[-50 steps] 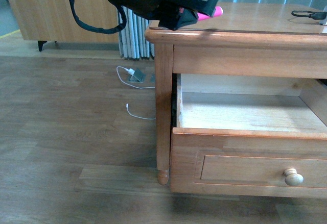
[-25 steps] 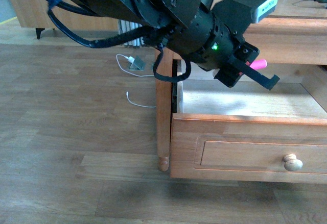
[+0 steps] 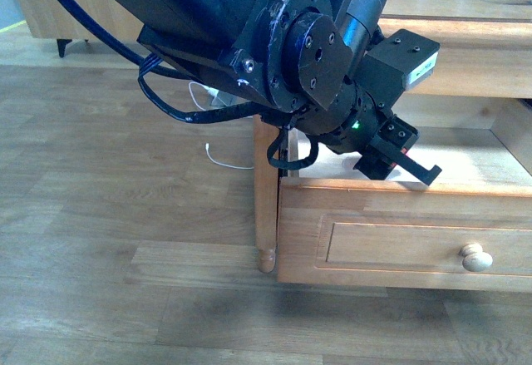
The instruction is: Place pink marker in drawer with both arms
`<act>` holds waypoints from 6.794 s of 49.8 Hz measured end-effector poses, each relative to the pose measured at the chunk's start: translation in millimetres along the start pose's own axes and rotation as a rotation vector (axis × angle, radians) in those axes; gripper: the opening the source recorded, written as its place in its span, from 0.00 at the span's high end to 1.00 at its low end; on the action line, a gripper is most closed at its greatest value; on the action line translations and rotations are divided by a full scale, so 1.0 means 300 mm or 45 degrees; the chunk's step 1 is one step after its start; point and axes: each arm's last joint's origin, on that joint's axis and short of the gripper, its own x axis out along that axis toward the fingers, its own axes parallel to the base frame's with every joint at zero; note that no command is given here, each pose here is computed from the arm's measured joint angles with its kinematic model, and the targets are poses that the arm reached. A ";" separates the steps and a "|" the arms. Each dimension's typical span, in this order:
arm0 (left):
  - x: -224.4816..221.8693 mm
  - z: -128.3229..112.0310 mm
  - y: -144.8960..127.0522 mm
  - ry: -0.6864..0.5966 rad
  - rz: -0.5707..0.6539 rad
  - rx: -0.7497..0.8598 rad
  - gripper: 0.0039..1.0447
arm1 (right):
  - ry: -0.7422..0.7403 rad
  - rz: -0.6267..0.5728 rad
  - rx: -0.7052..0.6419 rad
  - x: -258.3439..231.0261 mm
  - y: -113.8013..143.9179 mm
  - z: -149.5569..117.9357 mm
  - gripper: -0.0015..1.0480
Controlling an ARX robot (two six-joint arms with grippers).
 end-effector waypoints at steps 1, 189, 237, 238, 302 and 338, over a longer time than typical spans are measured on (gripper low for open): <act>0.000 0.001 0.000 -0.006 0.001 0.000 0.61 | 0.000 0.000 0.000 0.000 0.000 0.000 0.08; -1.220 -0.655 -0.206 -0.620 1.044 -0.535 0.06 | 0.851 0.196 -0.082 0.418 0.166 -0.179 0.08; -1.220 -0.655 -0.207 -0.620 1.045 -0.535 0.06 | 0.559 -0.021 -0.068 0.925 0.139 -0.323 0.08; -1.220 -0.655 -0.207 -0.620 1.044 -0.535 0.06 | 0.553 -0.022 -0.069 0.933 0.139 -0.325 0.08; -1.220 -0.655 -0.207 -0.621 1.044 -0.535 0.06 | 0.480 0.171 0.003 0.451 0.133 0.029 0.08; -1.220 -0.655 -0.207 -0.621 1.045 -0.535 0.06 | 0.089 0.010 0.025 0.035 0.004 0.062 0.24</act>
